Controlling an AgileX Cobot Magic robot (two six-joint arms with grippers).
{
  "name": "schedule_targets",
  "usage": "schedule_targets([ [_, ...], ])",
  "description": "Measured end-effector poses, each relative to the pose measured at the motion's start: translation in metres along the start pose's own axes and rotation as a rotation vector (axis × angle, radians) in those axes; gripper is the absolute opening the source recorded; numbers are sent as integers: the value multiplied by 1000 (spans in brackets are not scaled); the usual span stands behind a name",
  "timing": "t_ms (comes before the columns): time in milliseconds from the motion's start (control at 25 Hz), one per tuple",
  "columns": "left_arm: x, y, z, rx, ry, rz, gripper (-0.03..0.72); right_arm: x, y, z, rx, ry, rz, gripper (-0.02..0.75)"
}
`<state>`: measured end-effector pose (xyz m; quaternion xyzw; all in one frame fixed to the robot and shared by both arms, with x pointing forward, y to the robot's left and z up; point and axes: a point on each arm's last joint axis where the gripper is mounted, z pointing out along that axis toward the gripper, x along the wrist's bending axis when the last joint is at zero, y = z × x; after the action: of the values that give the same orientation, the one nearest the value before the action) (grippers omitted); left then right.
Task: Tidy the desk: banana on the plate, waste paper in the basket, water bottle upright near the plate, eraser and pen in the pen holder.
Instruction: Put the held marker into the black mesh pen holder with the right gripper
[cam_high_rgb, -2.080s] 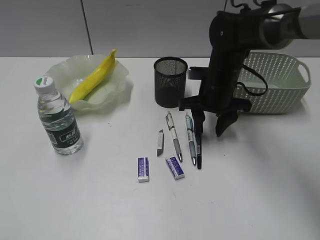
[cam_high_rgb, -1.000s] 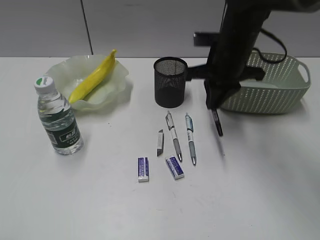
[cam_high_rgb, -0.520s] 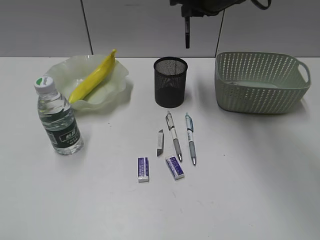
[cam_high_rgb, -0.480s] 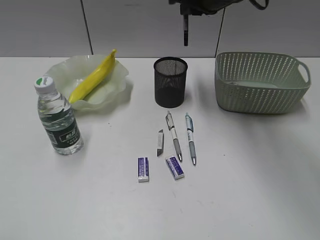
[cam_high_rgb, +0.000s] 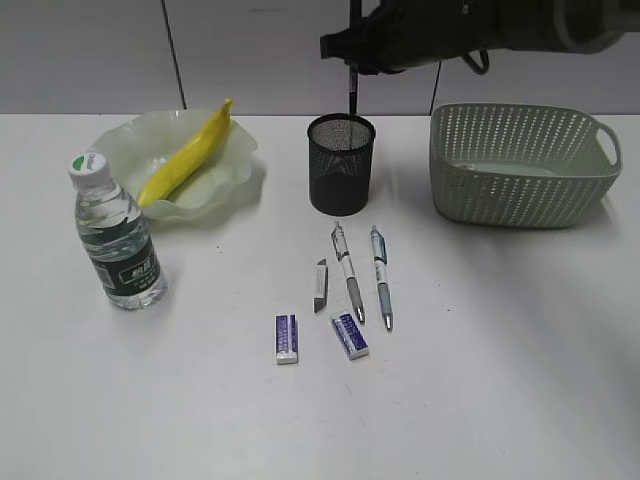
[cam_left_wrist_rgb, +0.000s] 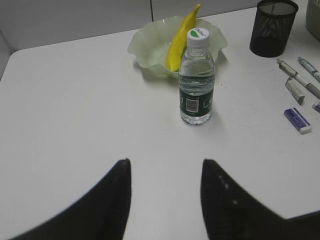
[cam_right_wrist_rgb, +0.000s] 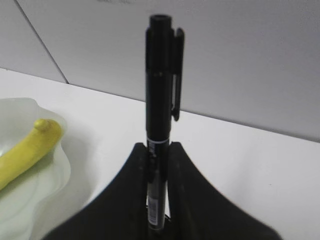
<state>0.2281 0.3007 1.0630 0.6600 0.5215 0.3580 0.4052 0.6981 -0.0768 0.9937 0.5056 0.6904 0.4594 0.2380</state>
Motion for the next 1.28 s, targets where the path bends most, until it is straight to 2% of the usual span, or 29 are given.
schedule_targets([
  [320, 0, 0, 0, 0, 0, 0, 342, -3, -33, 25, 70, -9, -3, 90],
  [520, 0, 0, 0, 0, 0, 0, 342, 5, -37, 26, 75, 5, -11, 92],
  [600, 0, 0, 0, 0, 0, 0, 342, 7, -37, 26, 76, 8, -14, 133],
  [680, 0, 0, 0, 0, 0, 0, 342, 7, -37, 26, 78, 8, -18, 221],
  [800, 0, 0, 0, 0, 0, 0, 342, 7, -41, 26, 119, 7, -22, 396],
  [880, 0, 0, 0, 0, 0, 0, 342, 7, -44, 24, 167, 6, -25, 465],
  [1080, 0, 0, 0, 0, 0, 0, 342, 9, -27, -6, 297, -5, -94, 507],
  [1280, 0, 0, 0, 0, 0, 0, 342, 13, 9, -62, 392, -24, -142, 489],
])
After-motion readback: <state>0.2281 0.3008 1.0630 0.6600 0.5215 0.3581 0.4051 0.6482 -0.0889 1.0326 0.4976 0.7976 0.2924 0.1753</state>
